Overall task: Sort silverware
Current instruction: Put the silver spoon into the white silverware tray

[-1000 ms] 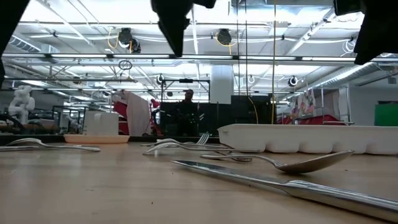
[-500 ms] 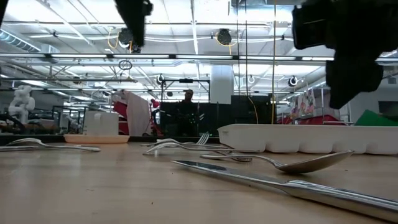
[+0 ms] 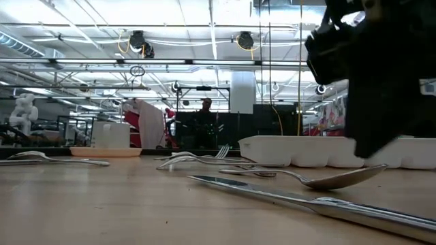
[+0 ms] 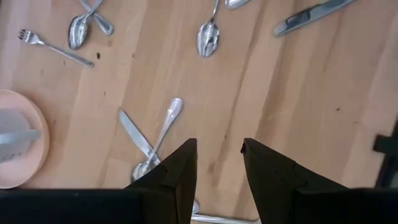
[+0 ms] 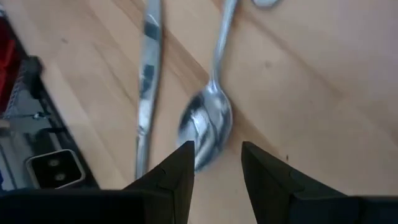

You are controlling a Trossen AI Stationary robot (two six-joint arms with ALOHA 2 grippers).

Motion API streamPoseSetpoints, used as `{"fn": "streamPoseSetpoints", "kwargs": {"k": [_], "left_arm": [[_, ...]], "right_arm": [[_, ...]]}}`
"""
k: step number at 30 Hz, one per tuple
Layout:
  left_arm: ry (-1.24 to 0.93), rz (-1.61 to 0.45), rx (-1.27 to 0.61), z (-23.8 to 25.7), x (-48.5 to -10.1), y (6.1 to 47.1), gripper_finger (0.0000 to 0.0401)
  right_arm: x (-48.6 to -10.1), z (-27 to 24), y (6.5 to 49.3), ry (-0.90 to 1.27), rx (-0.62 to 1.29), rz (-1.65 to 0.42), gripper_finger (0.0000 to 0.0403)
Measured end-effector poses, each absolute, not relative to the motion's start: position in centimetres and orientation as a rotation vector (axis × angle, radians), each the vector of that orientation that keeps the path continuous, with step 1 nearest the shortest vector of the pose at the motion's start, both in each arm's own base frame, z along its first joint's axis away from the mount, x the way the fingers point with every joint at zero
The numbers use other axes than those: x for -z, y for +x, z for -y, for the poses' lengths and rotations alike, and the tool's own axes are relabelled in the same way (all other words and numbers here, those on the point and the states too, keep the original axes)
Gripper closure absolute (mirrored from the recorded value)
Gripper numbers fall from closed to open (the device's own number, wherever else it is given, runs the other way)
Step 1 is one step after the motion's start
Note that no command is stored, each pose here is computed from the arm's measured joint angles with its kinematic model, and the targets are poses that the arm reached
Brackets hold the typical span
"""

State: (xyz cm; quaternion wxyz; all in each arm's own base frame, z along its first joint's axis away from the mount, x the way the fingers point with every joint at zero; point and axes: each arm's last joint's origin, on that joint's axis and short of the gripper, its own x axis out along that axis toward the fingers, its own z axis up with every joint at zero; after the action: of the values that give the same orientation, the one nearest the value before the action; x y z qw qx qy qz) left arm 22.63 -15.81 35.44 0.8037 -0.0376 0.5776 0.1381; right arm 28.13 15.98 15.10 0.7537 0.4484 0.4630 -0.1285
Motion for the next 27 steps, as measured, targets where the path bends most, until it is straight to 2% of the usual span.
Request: {"fn": "streamPoseSetpoints", "kwargs": {"k": [9,22,25,27], "left_arm": [[-0.109,-1.119,-0.311,18.5,-36.2,19.5,0.0263],[-0.075,-1.037,-0.326,19.3,-36.3,18.8,0.0263],[-0.065,-1.015,-0.337,19.2,-36.3,18.8,0.0263],[-0.056,-1.002,-0.343,19.2,-36.3,18.8,0.0263]], "right_arm": [[-14.4,-18.2,29.1,1.024,0.305,-1.03,0.0277],[-12.9,-18.6,29.5,1.067,0.396,-1.015,0.0279],[-13.0,-18.6,29.5,1.073,0.411,-0.997,0.0295],[-12.9,-18.5,29.6,1.073,0.416,-0.987,0.0323]]}}
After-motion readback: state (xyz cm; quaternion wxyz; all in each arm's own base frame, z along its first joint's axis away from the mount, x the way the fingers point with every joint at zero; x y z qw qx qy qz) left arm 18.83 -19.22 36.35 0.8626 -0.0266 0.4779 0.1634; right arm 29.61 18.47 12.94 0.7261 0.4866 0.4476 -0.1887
